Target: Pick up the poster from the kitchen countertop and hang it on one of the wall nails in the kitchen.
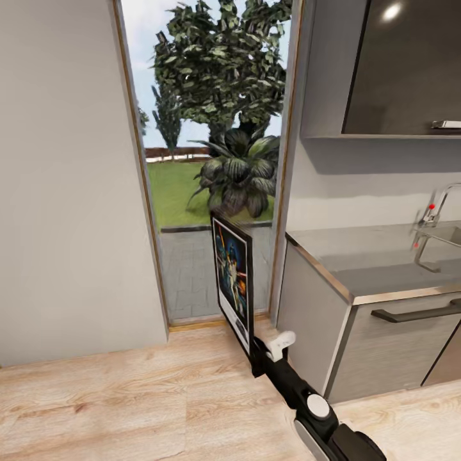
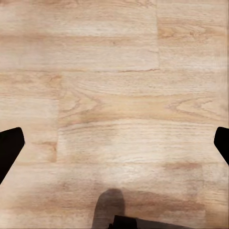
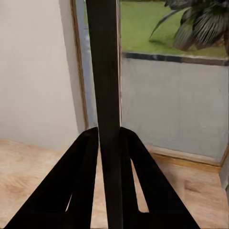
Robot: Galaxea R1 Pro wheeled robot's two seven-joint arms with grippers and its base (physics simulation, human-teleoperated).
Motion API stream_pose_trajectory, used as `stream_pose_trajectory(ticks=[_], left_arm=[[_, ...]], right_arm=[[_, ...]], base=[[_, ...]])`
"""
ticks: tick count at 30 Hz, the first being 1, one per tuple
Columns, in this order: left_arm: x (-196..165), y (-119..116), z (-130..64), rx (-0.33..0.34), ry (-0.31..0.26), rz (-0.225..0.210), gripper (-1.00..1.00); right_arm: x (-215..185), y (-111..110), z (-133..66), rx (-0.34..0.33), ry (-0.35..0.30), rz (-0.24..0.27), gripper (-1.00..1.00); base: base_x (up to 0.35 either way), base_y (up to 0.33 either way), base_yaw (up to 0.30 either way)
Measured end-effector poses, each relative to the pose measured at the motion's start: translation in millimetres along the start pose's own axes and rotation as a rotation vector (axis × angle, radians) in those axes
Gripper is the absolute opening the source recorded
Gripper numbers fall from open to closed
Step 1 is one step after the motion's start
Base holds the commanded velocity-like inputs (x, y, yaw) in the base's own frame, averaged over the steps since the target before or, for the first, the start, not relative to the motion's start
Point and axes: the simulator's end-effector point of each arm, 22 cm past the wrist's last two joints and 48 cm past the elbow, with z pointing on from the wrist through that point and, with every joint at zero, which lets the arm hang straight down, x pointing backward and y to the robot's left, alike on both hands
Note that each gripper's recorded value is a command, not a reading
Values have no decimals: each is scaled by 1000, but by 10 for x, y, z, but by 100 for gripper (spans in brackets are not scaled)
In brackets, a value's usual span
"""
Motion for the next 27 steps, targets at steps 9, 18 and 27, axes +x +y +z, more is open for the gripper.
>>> stream_pose_trajectory(ticks=[9, 18, 27], left_arm=[[-51, 193, -4, -8, -8, 13, 100], [-95, 264, -17, 2, -28, -20, 100], [-100, 142, -22, 58, -35, -21, 100]], right_arm=[[580, -167, -201, -54, 90, -42, -100], [743, -104, -245, -113, 127, -40, -100], [786, -184, -247, -100, 137, -31, -100]], base=[[0, 0, 0], [0, 0, 0], [0, 0, 73]])
